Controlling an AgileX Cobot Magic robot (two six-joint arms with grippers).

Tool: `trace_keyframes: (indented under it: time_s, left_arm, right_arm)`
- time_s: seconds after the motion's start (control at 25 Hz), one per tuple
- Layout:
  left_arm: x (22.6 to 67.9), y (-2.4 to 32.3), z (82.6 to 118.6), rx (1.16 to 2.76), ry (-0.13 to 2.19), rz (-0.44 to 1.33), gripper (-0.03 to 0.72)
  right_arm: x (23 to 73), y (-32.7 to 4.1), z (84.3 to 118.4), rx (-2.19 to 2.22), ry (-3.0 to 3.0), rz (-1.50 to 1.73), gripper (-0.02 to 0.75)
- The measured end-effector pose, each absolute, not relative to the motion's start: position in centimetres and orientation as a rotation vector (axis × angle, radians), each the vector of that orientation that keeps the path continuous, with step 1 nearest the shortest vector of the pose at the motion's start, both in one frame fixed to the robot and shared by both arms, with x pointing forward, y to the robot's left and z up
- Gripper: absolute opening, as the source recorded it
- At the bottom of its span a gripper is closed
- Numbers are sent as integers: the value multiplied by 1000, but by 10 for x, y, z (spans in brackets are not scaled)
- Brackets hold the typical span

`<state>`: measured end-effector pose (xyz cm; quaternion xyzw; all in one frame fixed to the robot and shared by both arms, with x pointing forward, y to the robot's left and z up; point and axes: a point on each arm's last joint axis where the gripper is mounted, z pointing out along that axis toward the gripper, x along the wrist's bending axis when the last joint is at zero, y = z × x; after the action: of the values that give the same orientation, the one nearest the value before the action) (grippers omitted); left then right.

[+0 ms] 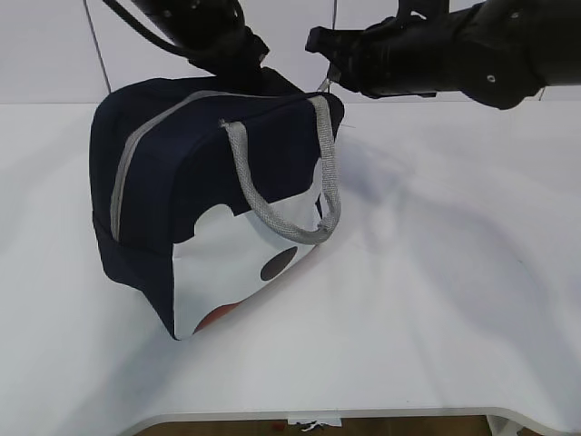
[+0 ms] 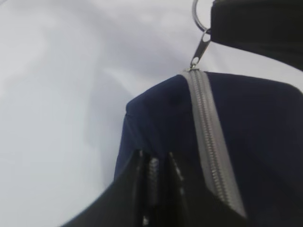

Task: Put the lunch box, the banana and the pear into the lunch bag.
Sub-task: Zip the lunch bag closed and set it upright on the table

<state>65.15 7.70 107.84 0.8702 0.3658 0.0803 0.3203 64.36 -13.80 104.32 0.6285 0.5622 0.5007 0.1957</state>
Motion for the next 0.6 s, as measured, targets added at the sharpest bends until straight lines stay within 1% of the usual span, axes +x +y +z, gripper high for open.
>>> trace_keyframes:
  time_s: [0.04, 0.08, 0.16, 0.2, 0.28, 0.32, 0.36, 0.6]
  left_arm:
    - [652, 77, 1082, 2288, 953, 227, 55]
    - [652, 78, 1083, 2296, 949, 228, 34]
    - [650, 79, 1086, 2316, 944, 219, 27]
    - [650, 79, 1094, 2322, 929, 240, 22]
    - [646, 81, 1091, 2366, 933, 190, 22]
    - [644, 82, 1100, 2379, 916, 191, 20]
    - [642, 82, 1101, 2398, 914, 170, 20]
    - [636, 85, 1110, 2406, 906, 170, 19]
  right_arm:
    - [644, -138, 1043, 1761, 1575, 1403, 1]
    - [644, -138, 1043, 1759, 1576, 1402, 1]
    - [644, -138, 1043, 1759, 1576, 1402, 1]
    - [644, -138, 1043, 1757, 1576, 1405, 1]
    - [644, -138, 1044, 1755, 1576, 1410, 1]
    - [644, -138, 1044, 1757, 1574, 1412, 1]
    - [643, -137, 1044, 1753, 1576, 1418, 1]
    - [644, -136, 1042, 1770, 1567, 1431, 1]
